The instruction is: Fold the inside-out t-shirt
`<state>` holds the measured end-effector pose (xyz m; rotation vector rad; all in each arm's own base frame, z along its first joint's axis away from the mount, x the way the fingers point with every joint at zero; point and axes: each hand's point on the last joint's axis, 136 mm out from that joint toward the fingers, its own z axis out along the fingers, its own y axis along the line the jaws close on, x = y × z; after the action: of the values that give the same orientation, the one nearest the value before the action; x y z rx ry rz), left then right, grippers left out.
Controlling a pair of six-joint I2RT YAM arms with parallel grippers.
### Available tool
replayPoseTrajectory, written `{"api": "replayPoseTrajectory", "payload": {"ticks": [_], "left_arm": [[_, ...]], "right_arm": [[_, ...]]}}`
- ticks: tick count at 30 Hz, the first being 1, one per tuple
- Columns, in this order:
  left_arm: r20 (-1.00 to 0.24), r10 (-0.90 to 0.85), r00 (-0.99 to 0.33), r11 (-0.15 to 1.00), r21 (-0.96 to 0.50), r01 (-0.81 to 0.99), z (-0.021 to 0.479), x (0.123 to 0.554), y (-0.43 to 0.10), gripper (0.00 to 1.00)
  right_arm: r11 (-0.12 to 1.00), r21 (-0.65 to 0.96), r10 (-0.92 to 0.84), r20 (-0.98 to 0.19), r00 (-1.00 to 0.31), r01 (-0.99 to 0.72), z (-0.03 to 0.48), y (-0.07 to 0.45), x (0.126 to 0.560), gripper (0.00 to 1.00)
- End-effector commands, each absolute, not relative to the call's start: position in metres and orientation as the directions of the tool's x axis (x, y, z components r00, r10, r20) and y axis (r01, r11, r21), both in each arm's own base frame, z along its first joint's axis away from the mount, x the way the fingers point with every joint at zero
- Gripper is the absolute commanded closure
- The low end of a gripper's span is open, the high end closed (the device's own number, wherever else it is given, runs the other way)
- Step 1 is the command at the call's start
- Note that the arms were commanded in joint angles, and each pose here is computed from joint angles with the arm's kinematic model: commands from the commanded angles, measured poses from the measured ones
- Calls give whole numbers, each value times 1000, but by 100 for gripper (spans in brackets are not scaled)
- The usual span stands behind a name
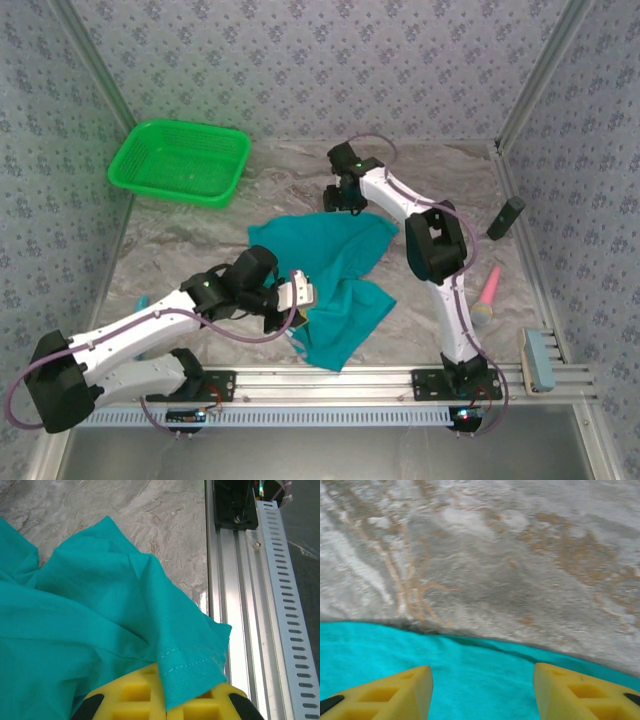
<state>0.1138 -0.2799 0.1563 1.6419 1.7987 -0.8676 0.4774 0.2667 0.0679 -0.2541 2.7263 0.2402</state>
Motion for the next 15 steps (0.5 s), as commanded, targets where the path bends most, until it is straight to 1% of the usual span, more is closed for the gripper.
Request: {"api": "replayPoseTrajectory", "payload": {"ticks": [1, 5, 8, 12, 15], "left_arm": [[-778, 623, -84, -15, -119, 993, 170, 109, -285, 100], [-769, 631, -97, -18, -140, 990, 173, 110, -286, 100], [-767, 633, -104, -21, -152, 988, 172, 111, -285, 100], [-765, 633, -119, -5, -158, 987, 171, 115, -282, 100], [-769, 625, -133, 0, -170, 986, 171, 117, -281, 100]], "right_arm": [[958, 146, -178, -372, -911, -247, 53, 285, 479, 44], [962, 143, -171, -351, -921, -233, 43, 287, 485, 43], [960, 143, -180, -343, -922, -241, 34, 292, 484, 46], [958, 107, -218, -331, -918, -266, 24, 297, 481, 56], [959, 97, -220, -330, -918, -265, 20, 294, 482, 73]]}}
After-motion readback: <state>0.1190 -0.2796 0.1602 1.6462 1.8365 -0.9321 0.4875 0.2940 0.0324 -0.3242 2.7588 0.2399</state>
